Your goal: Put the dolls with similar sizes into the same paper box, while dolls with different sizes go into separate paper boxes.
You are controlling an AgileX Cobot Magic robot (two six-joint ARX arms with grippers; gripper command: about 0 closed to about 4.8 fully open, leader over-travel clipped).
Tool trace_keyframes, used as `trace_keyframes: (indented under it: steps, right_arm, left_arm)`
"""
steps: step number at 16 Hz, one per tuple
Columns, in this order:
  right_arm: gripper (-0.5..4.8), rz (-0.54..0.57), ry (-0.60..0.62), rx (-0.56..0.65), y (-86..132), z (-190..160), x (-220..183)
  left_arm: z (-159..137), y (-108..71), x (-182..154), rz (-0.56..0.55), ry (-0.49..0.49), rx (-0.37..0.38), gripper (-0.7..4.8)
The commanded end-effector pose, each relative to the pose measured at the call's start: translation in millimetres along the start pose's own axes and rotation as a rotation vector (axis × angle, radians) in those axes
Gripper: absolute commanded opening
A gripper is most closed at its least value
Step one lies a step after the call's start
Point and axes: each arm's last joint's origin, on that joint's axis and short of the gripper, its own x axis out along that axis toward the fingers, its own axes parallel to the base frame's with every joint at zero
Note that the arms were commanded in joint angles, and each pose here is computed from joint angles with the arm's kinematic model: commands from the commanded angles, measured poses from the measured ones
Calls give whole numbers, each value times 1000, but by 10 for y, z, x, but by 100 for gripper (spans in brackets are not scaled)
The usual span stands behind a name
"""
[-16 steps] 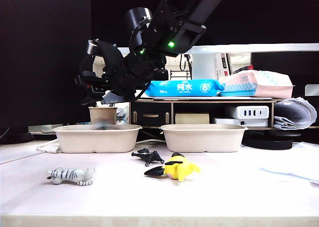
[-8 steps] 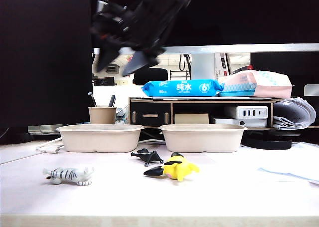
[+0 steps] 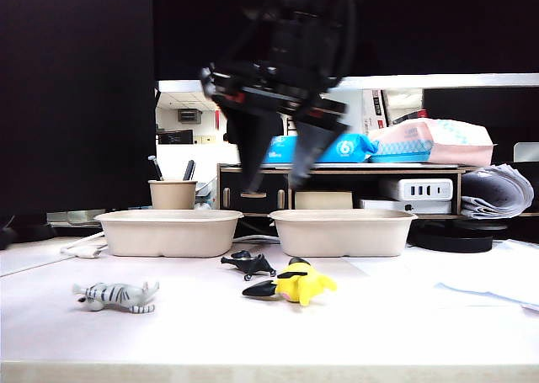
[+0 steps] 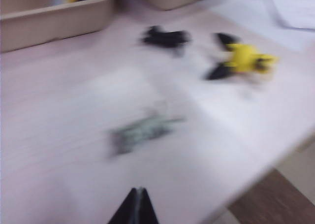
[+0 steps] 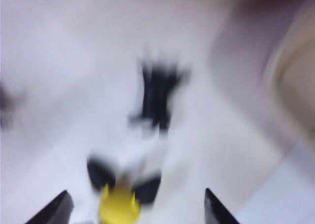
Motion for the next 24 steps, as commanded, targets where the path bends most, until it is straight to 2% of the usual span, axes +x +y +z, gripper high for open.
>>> trace_keyframes:
  steps: [1, 4, 7, 13, 16, 20, 21, 22, 24]
  right_arm:
    - [347, 7, 96, 14, 25, -106, -22]
    - [347, 21, 167, 23, 69, -250, 158]
    - [347, 24, 220, 39, 130, -401, 349]
    - [346, 40, 179, 24, 302, -447, 522]
    - [344, 15, 183, 32, 331, -438, 603]
    - [307, 3, 198, 34, 316, -445, 656]
    - [261, 4, 207, 33, 317, -447, 697]
    - [182, 4, 212, 33, 317, -448, 721]
    - [145, 4, 213, 34, 316, -447, 736]
  left_arm:
    - [6, -76, 8, -71, -1, 31, -5]
    - [-31, -117, 34, -107, 48, 42, -5]
    - [-37, -117, 40, -107, 57, 42, -5]
    - [-37, -117, 40, -107, 57, 42, -5]
    - [-37, -117, 40, -107, 57, 42, -5]
    - [-37, -117, 40, -107, 57, 42, -5]
    - [-38, -117, 40, -107, 58, 42, -5]
    - [-37, -117, 40, -107, 57, 42, -5]
    - [-38, -117, 40, -107, 57, 42, -5]
